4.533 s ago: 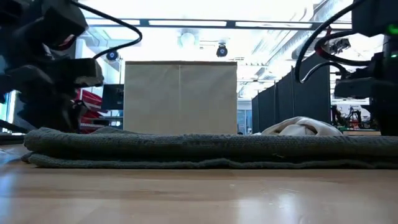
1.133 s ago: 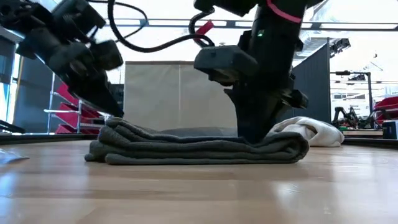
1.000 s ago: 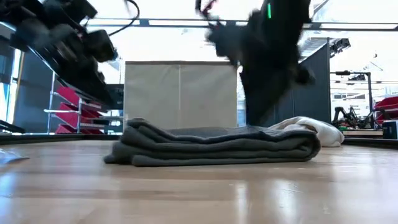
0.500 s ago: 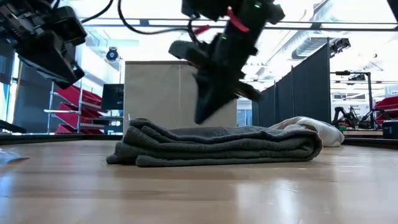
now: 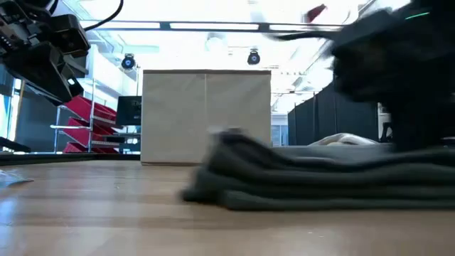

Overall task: Fold towel
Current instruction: Fold the dark gray towel, then fold the white towel

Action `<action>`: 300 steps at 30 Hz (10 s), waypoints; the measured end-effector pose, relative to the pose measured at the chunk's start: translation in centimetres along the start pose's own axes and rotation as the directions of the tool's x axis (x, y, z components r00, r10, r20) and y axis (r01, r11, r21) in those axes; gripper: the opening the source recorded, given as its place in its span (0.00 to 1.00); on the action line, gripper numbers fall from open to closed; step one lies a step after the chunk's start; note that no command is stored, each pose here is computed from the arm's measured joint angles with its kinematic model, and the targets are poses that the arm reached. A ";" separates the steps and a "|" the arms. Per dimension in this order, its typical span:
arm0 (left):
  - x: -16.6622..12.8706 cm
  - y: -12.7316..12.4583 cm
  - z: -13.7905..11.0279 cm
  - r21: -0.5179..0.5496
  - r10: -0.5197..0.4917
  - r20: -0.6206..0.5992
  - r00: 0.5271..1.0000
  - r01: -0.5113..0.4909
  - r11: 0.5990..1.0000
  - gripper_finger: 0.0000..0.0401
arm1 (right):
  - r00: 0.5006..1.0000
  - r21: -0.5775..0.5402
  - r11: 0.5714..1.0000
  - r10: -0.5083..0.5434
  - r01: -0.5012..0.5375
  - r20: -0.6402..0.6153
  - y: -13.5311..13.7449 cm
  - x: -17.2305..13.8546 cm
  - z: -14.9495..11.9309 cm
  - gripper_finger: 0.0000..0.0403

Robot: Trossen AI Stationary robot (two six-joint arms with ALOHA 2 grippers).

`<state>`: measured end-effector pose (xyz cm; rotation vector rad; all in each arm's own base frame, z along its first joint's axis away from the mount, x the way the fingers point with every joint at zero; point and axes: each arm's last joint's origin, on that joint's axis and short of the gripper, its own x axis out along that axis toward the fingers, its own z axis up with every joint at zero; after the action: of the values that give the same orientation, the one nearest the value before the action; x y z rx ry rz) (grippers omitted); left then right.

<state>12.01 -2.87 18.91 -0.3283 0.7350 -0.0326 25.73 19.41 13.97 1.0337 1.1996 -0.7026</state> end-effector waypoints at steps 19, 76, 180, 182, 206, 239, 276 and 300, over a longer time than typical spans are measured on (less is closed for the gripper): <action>0.1 0.0 0.3 0.056 0.038 0.042 0.998 -0.040 0.998 0.00 | 0.953 -0.027 0.980 -0.199 0.198 -0.228 -4.6 -5.6 -13.2 0.00; -1.2 4.7 5.3 -0.420 0.336 0.453 0.826 -0.135 0.897 0.00 | 0.876 -0.107 0.872 -0.462 0.477 0.141 -16.3 -23.8 26.1 0.06; -0.2 6.2 7.1 -0.236 -0.083 0.466 0.881 0.215 0.948 0.00 | 0.879 -0.673 0.730 0.237 0.120 0.413 2.3 -29.1 20.3 0.00; -0.2 6.2 7.1 -0.238 -0.083 0.464 0.882 0.214 0.947 0.00 | 0.905 -0.700 0.709 0.242 0.081 0.350 3.5 -27.2 20.4 0.00; 0.1 6.1 6.5 -0.224 -0.140 0.400 0.906 0.245 0.943 0.00 | 0.959 -0.673 0.695 0.091 -0.254 -0.268 10.0 -13.3 17.3 0.50; 1.2 2.5 6.4 -0.431 -0.040 0.442 0.896 0.251 0.867 0.00 | 0.978 -0.313 0.927 -0.192 0.207 0.078 -15.1 -5.8 13.2 0.33; 4.1 2.2 5.6 -0.492 -0.043 0.297 0.954 0.191 0.849 0.00 | 0.995 -0.370 0.924 -0.073 0.091 0.062 -15.4 -3.6 14.9 0.33; 3.8 1.9 6.4 -0.416 -0.070 0.382 0.922 0.239 0.877 0.00 | 0.896 -0.737 0.654 0.414 -0.171 0.159 -3.0 -22.4 14.1 0.00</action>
<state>18.89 0.18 20.32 -0.8261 0.3411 0.0473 23.17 3.54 35.20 0.4082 0.8595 -0.0850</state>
